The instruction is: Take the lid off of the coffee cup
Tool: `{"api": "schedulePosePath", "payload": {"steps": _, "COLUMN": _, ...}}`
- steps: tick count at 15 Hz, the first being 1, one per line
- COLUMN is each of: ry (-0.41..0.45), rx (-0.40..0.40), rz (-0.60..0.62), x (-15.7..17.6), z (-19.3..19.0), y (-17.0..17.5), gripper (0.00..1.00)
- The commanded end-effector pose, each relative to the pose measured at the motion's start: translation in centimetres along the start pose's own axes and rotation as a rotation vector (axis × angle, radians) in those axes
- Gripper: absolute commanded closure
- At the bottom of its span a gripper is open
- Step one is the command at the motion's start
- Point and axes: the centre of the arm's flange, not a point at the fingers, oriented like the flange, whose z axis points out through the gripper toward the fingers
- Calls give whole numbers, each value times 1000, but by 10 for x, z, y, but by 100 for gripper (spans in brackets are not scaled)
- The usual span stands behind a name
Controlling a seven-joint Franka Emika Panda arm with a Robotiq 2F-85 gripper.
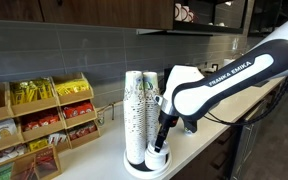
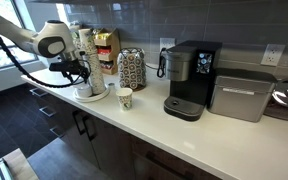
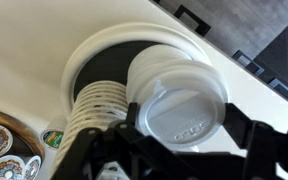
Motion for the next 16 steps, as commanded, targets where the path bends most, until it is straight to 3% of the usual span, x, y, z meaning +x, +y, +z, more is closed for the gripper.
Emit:
{"api": "schedulePosePath", "payload": {"steps": 1, "ry": 28, "rx": -10, "rz": 17, "x": 1, "z": 6, "y": -1, "gripper": 17}}
{"api": "schedulePosePath", "payload": {"steps": 16, "ry": 43, "rx": -42, "rz": 6, "x": -2, "z": 14, "y": 0, "gripper": 16}}
